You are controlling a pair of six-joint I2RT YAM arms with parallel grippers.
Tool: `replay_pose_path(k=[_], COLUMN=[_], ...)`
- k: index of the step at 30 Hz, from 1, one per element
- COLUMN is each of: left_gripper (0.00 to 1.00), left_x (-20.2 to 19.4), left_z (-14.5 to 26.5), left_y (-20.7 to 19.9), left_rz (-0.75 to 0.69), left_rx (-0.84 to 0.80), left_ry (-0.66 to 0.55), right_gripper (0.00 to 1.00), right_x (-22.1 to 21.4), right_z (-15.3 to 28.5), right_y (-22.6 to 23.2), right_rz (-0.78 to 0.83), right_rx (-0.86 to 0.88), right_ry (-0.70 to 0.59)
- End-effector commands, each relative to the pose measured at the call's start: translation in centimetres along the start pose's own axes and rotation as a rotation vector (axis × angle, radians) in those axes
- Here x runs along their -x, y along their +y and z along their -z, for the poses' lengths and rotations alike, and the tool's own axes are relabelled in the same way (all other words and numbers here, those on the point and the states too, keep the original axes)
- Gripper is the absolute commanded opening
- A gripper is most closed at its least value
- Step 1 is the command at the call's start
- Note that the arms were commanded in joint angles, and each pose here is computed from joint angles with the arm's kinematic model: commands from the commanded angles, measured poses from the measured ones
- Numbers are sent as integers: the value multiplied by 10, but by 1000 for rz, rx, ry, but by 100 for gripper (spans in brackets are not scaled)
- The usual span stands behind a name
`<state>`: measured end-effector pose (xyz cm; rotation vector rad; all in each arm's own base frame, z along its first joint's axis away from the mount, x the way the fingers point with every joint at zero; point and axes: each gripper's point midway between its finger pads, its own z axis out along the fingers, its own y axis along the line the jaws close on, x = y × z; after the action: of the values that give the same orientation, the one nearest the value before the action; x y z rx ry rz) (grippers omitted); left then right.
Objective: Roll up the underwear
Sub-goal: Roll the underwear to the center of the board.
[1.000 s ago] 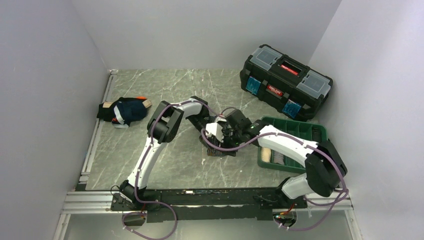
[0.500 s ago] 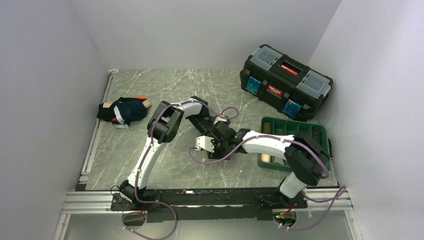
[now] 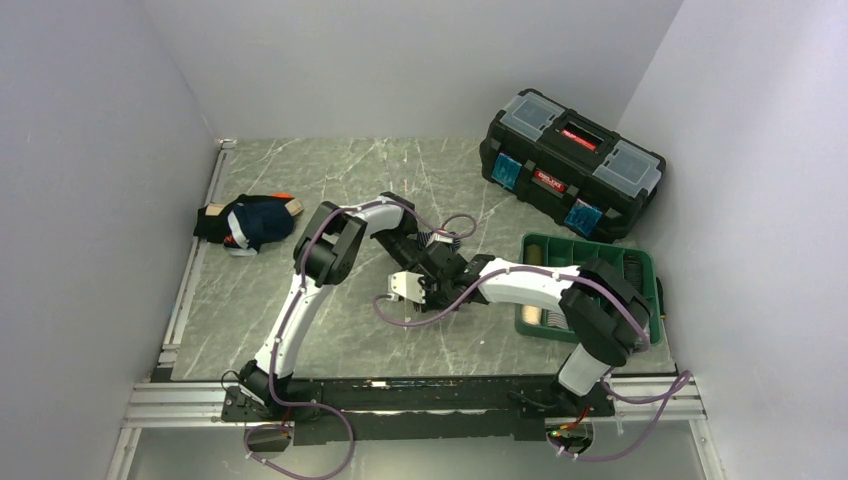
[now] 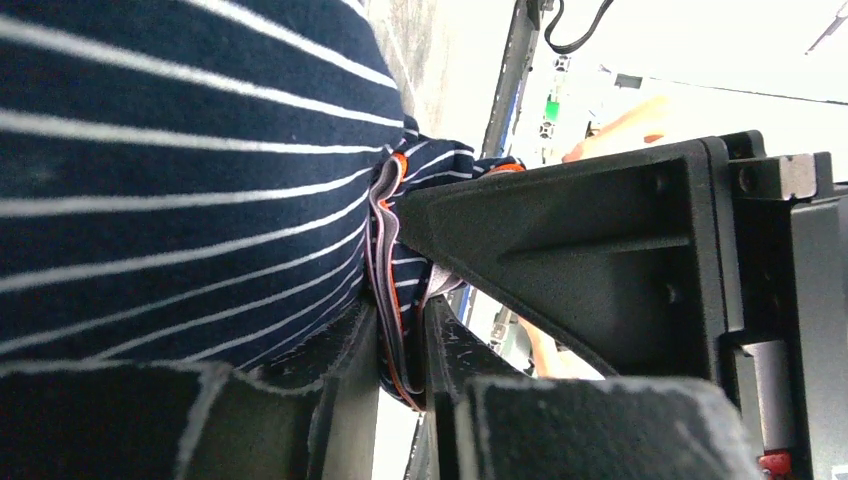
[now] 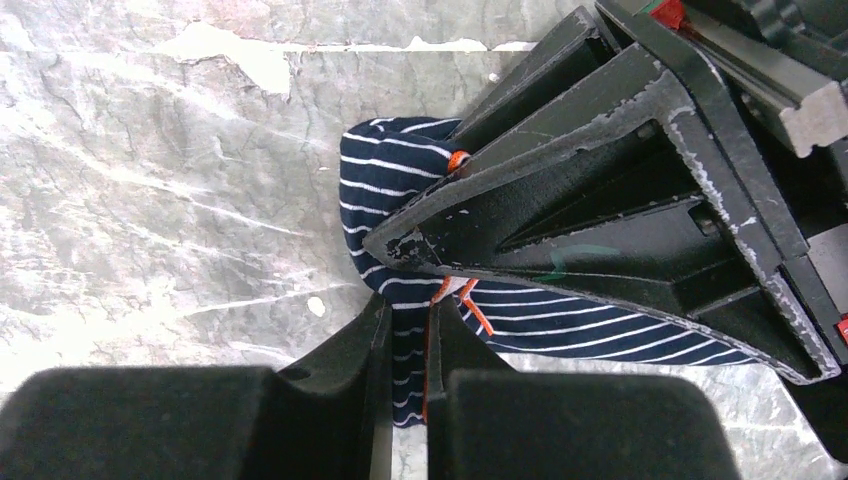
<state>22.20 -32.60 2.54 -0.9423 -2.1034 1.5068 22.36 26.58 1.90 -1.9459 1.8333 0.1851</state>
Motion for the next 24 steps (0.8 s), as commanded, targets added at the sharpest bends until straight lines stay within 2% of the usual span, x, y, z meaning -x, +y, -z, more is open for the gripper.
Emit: replay_pose_path(k=[1,3,13,19,24], left_gripper=[27,34,47,51,50], left_x=[1,1,1,-8,-14], left_z=[10,17,59,86,118], left_y=[10,12,4,-2,-4], left_rz=[-116,-119,-150,-164,-153], left_rx=[108,134,204,248,310], left_ry=[11,5,-78,-134,-234], right_gripper=[2,1,0,0,0], right_x=[-23,-21,-5,4,5], right_z=[-12,-10,6,18,26], right_y=[49,55,67,58,44], right_rz=[-41,-46,-96,-188,-304], right_rx=[218,249,383,470,558], right_ry=[65,60,-1,-64,-144])
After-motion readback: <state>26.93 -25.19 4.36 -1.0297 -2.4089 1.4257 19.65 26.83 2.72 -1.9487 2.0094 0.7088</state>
